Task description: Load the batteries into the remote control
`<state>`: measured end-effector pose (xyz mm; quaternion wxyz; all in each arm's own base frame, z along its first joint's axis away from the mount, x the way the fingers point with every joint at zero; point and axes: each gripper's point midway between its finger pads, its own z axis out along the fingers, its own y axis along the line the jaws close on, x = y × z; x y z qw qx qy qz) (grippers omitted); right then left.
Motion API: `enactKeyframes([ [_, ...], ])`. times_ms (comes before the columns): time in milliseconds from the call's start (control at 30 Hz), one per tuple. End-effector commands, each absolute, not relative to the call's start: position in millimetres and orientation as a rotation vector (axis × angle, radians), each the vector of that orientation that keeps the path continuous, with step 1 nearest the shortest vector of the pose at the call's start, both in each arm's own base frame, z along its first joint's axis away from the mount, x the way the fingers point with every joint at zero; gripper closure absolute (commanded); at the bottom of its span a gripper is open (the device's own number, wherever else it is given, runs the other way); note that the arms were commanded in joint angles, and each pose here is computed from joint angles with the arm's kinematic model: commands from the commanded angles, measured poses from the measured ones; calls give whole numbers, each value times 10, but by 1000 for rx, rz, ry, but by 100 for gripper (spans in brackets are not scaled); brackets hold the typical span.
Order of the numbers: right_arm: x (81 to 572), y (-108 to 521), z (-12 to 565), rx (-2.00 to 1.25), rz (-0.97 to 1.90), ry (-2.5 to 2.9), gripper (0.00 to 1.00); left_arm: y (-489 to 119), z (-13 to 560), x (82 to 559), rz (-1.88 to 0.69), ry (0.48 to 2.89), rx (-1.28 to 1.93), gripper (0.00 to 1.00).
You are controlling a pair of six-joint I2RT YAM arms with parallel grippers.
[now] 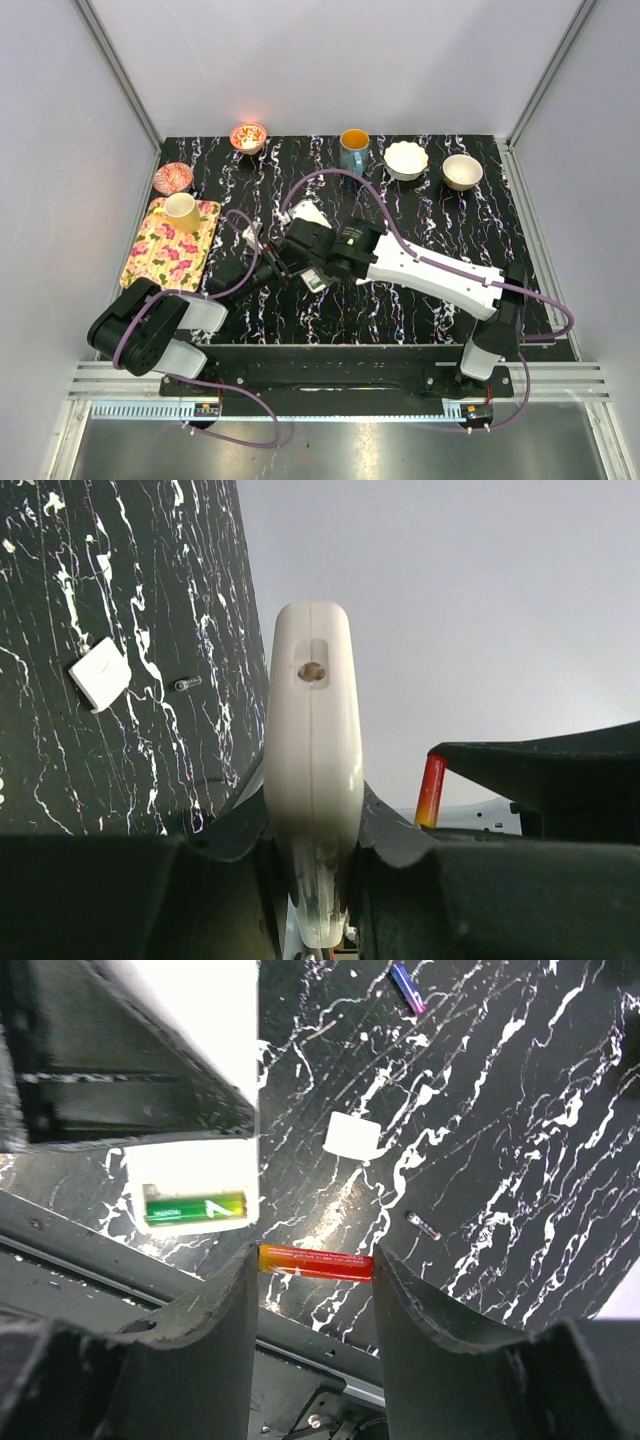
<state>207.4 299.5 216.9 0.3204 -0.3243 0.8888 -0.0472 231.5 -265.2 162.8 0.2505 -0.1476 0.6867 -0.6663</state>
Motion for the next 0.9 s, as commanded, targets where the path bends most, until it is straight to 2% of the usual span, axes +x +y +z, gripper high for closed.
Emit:
enactKeyframes([
  [0,2010,3182,2356,-875,-62,2285,100,-2585,2705,2187,-1923,1353,-83,100],
  [867,1906,3314,2097,-919,-66,2337,100,-2572,2940,2127,-1957,1273,-92,100],
])
